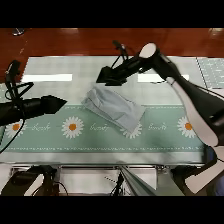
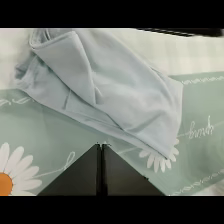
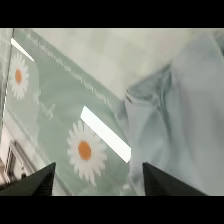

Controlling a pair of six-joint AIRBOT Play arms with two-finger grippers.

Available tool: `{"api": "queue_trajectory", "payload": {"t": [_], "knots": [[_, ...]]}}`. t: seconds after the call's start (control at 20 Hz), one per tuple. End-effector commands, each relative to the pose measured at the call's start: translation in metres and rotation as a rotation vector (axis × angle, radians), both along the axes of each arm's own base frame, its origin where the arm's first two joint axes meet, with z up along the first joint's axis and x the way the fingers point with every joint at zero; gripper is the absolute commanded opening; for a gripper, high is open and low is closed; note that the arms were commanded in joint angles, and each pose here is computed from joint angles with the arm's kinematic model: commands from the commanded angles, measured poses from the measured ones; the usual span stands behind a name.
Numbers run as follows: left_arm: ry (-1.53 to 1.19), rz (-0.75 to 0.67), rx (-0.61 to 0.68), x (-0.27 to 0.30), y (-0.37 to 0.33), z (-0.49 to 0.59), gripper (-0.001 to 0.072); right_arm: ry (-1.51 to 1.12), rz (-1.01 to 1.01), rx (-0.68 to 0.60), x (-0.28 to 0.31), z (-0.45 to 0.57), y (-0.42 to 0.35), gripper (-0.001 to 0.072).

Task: Fold the shirts.

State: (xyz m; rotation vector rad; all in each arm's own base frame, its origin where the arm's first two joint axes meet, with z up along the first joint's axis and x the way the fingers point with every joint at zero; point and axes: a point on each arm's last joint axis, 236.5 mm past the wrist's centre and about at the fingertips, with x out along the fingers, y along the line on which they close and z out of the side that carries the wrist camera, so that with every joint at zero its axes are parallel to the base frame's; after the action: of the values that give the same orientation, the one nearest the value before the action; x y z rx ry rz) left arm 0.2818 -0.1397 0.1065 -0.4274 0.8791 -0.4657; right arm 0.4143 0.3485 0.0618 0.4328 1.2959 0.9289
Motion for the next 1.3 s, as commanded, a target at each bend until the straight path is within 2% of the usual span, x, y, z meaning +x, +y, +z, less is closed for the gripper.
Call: {"api": "queue_trajectory", "payload": {"t": [0.0,0.1,0.15,0.25,0.35,0.5,0.55,0.6,0.8,1.1,1.25], "knots": [[0.008,0.043,-0.002,0.016,0.005,-0.013,0.0028,-0.033,0.029,-0.243,-0.023,0.035,-0.116,0.063],[0.032,0.034,-0.004,0.014,0.003,-0.017,0.0028,-0.135,-0.191,-0.555,-0.029,0.052,-0.228,0.063],[0.034,0.032,-0.003,0.014,0.003,-0.018,0.0028,-0.179,-0.331,-0.645,-0.038,0.058,-0.271,0.063],[0.034,0.032,-0.003,0.014,0.003,-0.018,0.0028,-0.235,-0.586,-0.679,-0.074,0.048,-0.324,0.063],[0.035,0.032,-0.003,0.014,0.003,-0.018,0.0028,-0.174,-0.811,-0.534,-0.116,0.002,-0.323,0.0629],[0.035,0.032,-0.003,0.014,0.003,-0.018,0.0028,0.009,-0.966,-0.152,-0.143,-0.058,-0.264,0.0628],[0.035,0.032,-0.003,0.014,0.003,-0.018,0.0028,0.059,-0.968,-0.064,-0.146,-0.071,-0.246,0.0625],[0.036,0.032,-0.003,0.014,0.003,-0.019,0.0028,0.08,-0.951,-0.036,-0.148,-0.082,-0.235,0.0621],[0.036,0.032,-0.004,0.014,0.003,-0.019,0.0028,0.188,-0.821,-0.115,-0.152,-0.124,-0.208,0.0621],[0.037,0.032,-0.004,0.014,0.003,-0.019,0.0028,0.297,-0.566,-0.09,-0.143,-0.157,-0.147,0.0621],[0.05,0.022,-0.017,0.01,-0.001,-0.018,0.0028,0.302,-0.547,-0.083,-0.121,-0.161,-0.137,0.0619]]}}
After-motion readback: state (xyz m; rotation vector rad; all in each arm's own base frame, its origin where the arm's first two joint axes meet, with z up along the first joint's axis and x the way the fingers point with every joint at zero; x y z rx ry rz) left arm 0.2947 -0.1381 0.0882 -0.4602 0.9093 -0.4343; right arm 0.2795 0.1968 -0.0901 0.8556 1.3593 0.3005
